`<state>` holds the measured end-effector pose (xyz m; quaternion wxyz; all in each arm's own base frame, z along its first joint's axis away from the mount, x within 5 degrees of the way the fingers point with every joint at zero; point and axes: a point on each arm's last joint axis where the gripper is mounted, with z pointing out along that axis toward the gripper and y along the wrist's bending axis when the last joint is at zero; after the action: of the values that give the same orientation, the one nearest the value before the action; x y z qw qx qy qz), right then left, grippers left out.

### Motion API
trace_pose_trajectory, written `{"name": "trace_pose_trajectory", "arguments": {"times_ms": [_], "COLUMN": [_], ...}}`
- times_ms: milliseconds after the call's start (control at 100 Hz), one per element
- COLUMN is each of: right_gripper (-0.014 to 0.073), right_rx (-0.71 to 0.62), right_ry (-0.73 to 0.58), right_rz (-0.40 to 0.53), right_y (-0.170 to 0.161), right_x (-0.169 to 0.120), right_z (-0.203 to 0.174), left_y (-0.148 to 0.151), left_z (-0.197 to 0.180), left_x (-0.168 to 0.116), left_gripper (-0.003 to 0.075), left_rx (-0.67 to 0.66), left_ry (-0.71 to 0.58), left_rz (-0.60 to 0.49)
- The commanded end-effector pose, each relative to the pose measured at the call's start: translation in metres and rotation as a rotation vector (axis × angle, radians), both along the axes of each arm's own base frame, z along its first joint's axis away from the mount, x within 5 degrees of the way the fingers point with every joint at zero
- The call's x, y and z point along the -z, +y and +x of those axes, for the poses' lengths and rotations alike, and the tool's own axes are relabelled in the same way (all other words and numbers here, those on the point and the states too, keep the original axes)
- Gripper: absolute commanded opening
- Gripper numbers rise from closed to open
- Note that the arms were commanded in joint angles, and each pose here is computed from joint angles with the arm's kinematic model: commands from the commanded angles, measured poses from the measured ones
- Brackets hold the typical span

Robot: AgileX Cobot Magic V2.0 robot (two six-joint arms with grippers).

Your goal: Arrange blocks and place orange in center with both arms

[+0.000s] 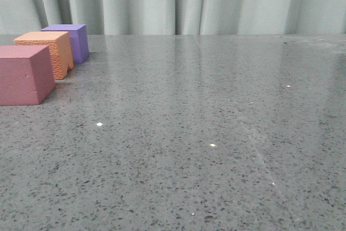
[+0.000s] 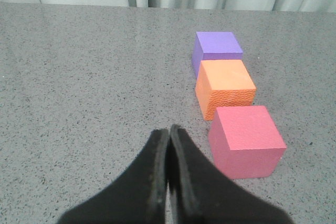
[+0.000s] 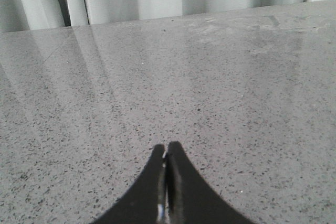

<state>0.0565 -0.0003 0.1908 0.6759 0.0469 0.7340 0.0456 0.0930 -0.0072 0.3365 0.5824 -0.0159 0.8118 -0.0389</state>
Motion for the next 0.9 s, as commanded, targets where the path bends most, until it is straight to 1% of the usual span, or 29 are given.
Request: {"name": "trace_pose_trajectory", "arguments": {"times_ms": [0,90,170,240,310,450,600,740,890], "right_gripper": [-0.0067,-0.0067,-0.0067,-0.0067,-0.0067,-0.0067,-0.0067,-0.0067,-0.0067], "right_rx": [-0.003,-0.003,-0.003,-0.003,-0.003,-0.003,-0.003,-0.003,-0.003], "right_ry": [-0.123,-0.123,-0.123,-0.123,-0.123,-0.123,-0.123,-0.123,-0.123], "right_rz": [-0.005,-0.005,-0.005,-0.005,-0.005,-0.005,-0.005,-0.005,-0.005], "right_y": [0.0,0.0,0.0,0.0,0.0,0.0,0.0,0.0,0.0], "right_x": [-0.014,-0.014,-0.014,-0.014,-0.014,-0.014,-0.014,-0.014,-0.014], "right_z": [-0.002,-0.002,-0.002,-0.002,-0.002,-0.002,-0.002,-0.002,-0.002], "left_y": [-0.002,-0.004,-0.008,-0.011,-0.011,-0.006,0.001,0.006,0.006], "left_z": [0.001,0.001,-0.002,-0.007,-0.013,-0.021,-0.026,-0.028,-0.031], "left_x": [-0.012,-0.01,-0.006,0.0,0.009,0.035,0.072,0.104,0.128], "left_gripper": [-0.0019,-0.0019,-0.0019,-0.0019,-0.0019,-0.0019,-0.0019,-0.0019,-0.0019], "left_rx": [0.033,0.061,0.13,0.186,0.211,0.167,0.067,-0.026,-0.026], "left_ry": [-0.074,-0.11,-0.169,-0.221,-0.265,-0.314,-0.315,-0.363,-0.409], "left_rz": [0.006,0.024,0.06,0.073,0.079,0.065,0.014,-0.025,-0.008]}}
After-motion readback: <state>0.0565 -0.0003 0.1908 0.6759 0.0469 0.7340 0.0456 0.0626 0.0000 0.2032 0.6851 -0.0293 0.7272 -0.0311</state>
